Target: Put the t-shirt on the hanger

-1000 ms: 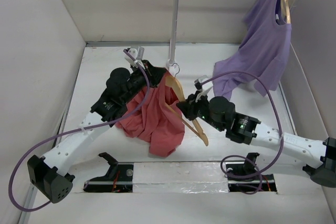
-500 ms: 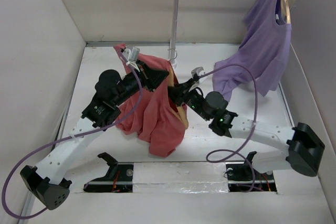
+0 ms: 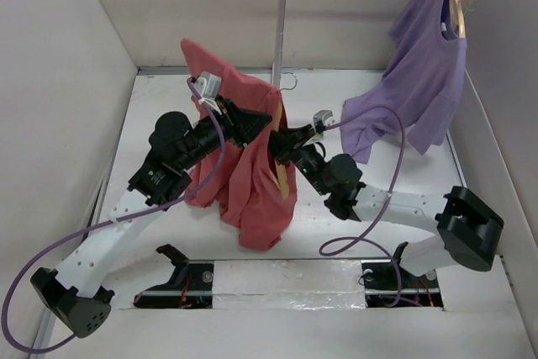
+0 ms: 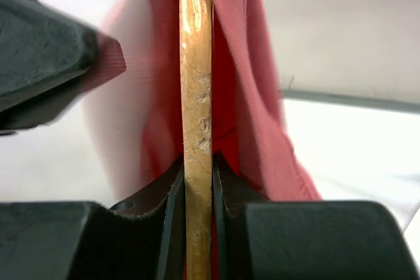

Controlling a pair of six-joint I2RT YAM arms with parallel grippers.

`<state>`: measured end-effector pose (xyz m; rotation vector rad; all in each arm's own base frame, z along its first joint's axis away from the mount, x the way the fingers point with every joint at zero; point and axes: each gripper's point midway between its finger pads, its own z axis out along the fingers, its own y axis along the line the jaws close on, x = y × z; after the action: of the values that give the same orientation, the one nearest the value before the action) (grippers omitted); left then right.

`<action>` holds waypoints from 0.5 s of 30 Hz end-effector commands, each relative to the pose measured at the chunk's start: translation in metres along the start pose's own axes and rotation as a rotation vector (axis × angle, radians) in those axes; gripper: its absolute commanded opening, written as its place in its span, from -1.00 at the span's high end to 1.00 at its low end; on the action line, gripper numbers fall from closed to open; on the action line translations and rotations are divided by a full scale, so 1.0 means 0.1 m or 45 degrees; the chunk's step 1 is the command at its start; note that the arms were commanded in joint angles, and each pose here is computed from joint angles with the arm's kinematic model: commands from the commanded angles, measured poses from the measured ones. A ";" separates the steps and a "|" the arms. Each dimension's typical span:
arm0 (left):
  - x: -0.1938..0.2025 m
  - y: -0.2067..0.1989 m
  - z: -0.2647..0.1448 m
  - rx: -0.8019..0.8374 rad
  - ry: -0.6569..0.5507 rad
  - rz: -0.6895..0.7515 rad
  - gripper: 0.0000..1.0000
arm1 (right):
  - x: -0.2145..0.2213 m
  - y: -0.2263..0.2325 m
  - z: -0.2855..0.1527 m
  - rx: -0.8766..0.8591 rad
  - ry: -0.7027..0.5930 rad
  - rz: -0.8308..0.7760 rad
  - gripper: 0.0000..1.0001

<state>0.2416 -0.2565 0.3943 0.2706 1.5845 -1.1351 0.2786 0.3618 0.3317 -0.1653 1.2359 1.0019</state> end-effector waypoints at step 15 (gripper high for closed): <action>-0.72 -0.17 -0.13 0.002 -0.416 -0.190 0.06 | -1.03 0.18 -0.28 -0.011 -0.432 0.064 1.00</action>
<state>0.2546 -0.2483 0.4085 0.1138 1.5440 -1.1425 0.2643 0.3277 0.3579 -0.0775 1.1244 0.9778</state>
